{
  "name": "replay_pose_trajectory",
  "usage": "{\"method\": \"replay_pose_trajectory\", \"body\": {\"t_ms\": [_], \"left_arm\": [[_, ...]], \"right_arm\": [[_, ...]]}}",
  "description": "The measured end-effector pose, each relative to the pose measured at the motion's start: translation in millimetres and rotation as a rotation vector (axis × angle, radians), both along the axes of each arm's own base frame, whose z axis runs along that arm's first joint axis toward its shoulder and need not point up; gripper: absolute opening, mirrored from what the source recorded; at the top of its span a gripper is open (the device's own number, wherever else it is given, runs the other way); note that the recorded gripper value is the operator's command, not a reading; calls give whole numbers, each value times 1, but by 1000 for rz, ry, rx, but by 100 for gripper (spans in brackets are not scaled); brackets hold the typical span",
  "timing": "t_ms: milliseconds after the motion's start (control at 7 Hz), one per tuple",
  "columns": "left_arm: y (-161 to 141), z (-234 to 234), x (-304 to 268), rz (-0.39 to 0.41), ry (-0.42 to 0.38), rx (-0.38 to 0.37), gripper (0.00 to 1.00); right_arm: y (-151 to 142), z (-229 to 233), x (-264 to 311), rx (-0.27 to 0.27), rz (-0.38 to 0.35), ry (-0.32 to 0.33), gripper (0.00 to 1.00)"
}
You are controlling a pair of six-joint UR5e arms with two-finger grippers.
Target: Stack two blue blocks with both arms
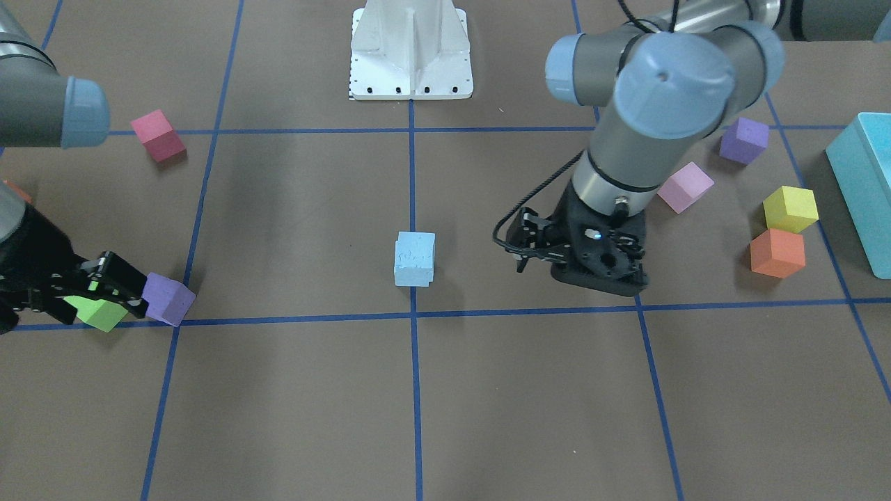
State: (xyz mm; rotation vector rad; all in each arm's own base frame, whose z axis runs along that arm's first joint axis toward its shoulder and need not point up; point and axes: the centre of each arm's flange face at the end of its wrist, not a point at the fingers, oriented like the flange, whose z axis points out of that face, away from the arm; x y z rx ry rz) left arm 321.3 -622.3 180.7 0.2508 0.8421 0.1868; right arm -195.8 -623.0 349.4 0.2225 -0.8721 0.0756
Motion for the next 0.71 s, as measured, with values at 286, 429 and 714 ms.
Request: {"method": "replay_pose_trajectory", "body": {"t_ms": [286, 429, 714], "left_arm": [[-17, 59, -121, 11, -77, 39, 100], [-21, 97, -180, 20, -73, 33, 100], [-15, 170, -272, 39, -77, 40, 100]], "right_arm": [[19, 67, 74, 50, -37, 72, 100], [31, 100, 111, 47, -52, 76, 100], [59, 149, 177, 45, -70, 52, 100]]}}
